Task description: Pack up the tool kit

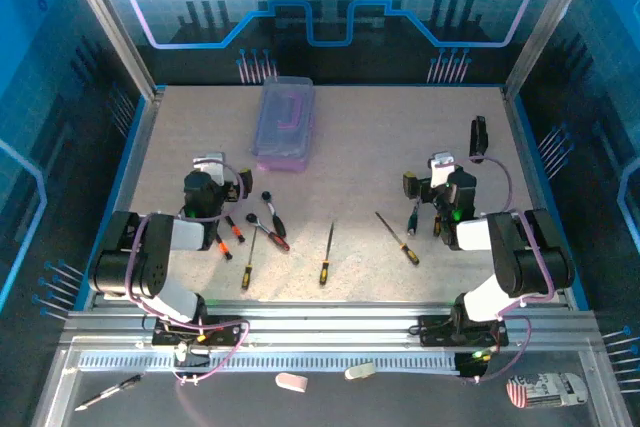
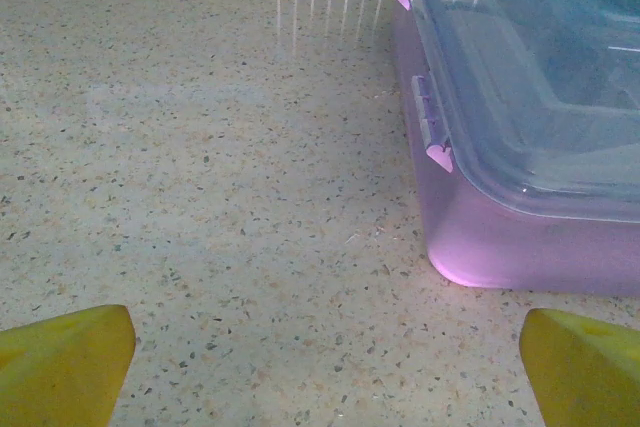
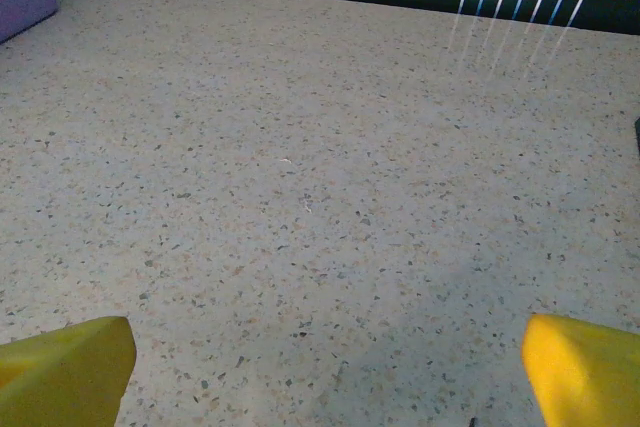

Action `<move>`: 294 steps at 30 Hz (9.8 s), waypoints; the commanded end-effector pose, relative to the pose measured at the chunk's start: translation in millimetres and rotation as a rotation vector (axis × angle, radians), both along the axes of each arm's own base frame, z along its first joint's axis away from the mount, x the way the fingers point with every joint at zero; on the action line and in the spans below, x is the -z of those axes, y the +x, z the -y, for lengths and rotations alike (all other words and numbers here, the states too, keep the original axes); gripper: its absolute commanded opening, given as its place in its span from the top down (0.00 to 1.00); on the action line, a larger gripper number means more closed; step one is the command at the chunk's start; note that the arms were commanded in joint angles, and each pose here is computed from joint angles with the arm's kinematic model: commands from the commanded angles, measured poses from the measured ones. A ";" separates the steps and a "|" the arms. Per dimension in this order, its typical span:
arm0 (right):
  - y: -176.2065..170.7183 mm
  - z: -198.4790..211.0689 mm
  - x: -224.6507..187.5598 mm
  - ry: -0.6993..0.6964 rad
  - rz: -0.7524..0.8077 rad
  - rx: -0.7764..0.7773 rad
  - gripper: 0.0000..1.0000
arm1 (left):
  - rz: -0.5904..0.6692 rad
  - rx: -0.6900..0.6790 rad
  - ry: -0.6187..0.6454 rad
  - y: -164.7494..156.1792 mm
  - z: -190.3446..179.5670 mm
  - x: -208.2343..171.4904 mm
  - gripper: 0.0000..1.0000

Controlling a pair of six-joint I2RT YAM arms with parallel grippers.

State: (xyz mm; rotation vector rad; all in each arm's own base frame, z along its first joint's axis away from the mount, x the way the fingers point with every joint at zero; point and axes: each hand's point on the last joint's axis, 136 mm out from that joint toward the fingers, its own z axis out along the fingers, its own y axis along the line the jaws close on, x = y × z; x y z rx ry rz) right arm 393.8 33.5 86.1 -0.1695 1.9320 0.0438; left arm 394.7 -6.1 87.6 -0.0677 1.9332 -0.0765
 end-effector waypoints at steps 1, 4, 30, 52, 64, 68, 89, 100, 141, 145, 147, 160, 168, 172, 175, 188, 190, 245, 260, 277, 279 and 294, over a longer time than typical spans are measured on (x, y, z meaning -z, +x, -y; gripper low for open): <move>4.7 -3.2 -11.9 -0.014 0.036 -0.011 0.00 | 0.021 0.012 -0.004 4.0 0.4 -6.7 0.01; 4.8 -2.9 -12.6 -0.021 0.040 -0.007 0.00 | 0.022 0.012 -0.002 4.1 0.2 -6.9 0.01; 4.7 -3.8 -13.0 -0.023 0.042 -0.005 0.00 | 0.022 0.012 -0.001 4.2 0.5 -7.1 0.01; 5.7 1.1 -12.0 -0.001 0.032 0.004 0.00 | 0.022 0.012 -0.004 4.5 0.4 -7.2 0.01; 15.6 7.8 -72.7 -0.101 -0.046 0.157 0.00 | 0.058 -0.052 -0.016 -6.5 -8.9 -85.3 0.01; 4.8 7.1 -116.1 0.017 -0.136 0.273 0.00 | 0.137 -0.169 -0.122 -16.5 -22.8 -144.1 0.01; -41.7 -39.2 -112.3 0.539 -0.301 0.048 0.08 | -0.413 -0.278 -0.410 56.6 -4.0 -129.0 0.01; -54.2 -56.9 -89.7 0.523 -0.377 -0.001 0.10 | -0.628 -0.034 -0.332 135.6 69.5 -77.5 0.01; -14.6 -90.3 -75.7 0.620 -0.476 -0.048 0.19 | -0.799 0.264 -0.170 27.3 240.3 -50.6 0.18; 2.7 -101.2 -82.1 0.748 -0.478 -0.146 0.19 | -0.756 0.291 -0.194 25.2 242.5 -73.8 0.12; 10.0 -106.5 -85.9 0.842 -0.457 -0.207 0.19 | -0.728 0.303 -0.189 26.5 242.1 -84.0 0.10; 17.6 -139.0 -44.3 1.097 -0.531 -0.340 0.26 | -0.793 0.323 -0.116 42.4 246.1 -66.6 0.07; 15.9 -156.2 -22.2 1.104 -0.601 -0.357 0.25 | -0.859 0.321 -0.111 42.9 249.9 -35.8 0.04; 17.9 -160.8 -15.3 1.123 -0.613 -0.360 0.23 | -0.873 0.312 -0.087 42.7 246.9 -27.5 0.04; 19.1 -163.2 -11.8 1.133 -0.621 -0.369 0.22 | -0.886 0.314 -0.077 40.7 245.7 -23.5 0.04; 24.8 -179.5 -6.0 1.167 -0.659 -0.414 0.22 | -0.948 0.354 -0.238 28.8 246.3 11.4 0.23; 24.2 -181.8 -7.7 1.171 -0.659 -0.426 0.22 | -0.954 0.342 -0.256 27.9 242.6 17.5 0.24; 40.9 -129.5 -109.0 1.382 -0.386 -0.540 0.42 | -1.052 0.060 -0.036 16.7 176.8 95.4 0.30; 48.0 -149.9 -18.1 1.356 -0.591 -0.474 0.29 | -1.017 0.254 -0.131 24.6 185.0 74.3 0.34; 54.1 -191.5 -17.3 1.348 -0.637 -0.565 0.29 | -1.042 0.275 -0.180 19.1 194.7 82.3 0.36; 53.6 -193.5 -29.7 1.375 -0.613 -0.604 0.31 | -1.044 0.260 -0.145 18.7 192.6 84.5 0.36; 51.1 -162.6 -152.1 1.361 -0.406 -0.735 0.37 | -1.121 0.075 0.026 12.8 157.9 111.9 0.38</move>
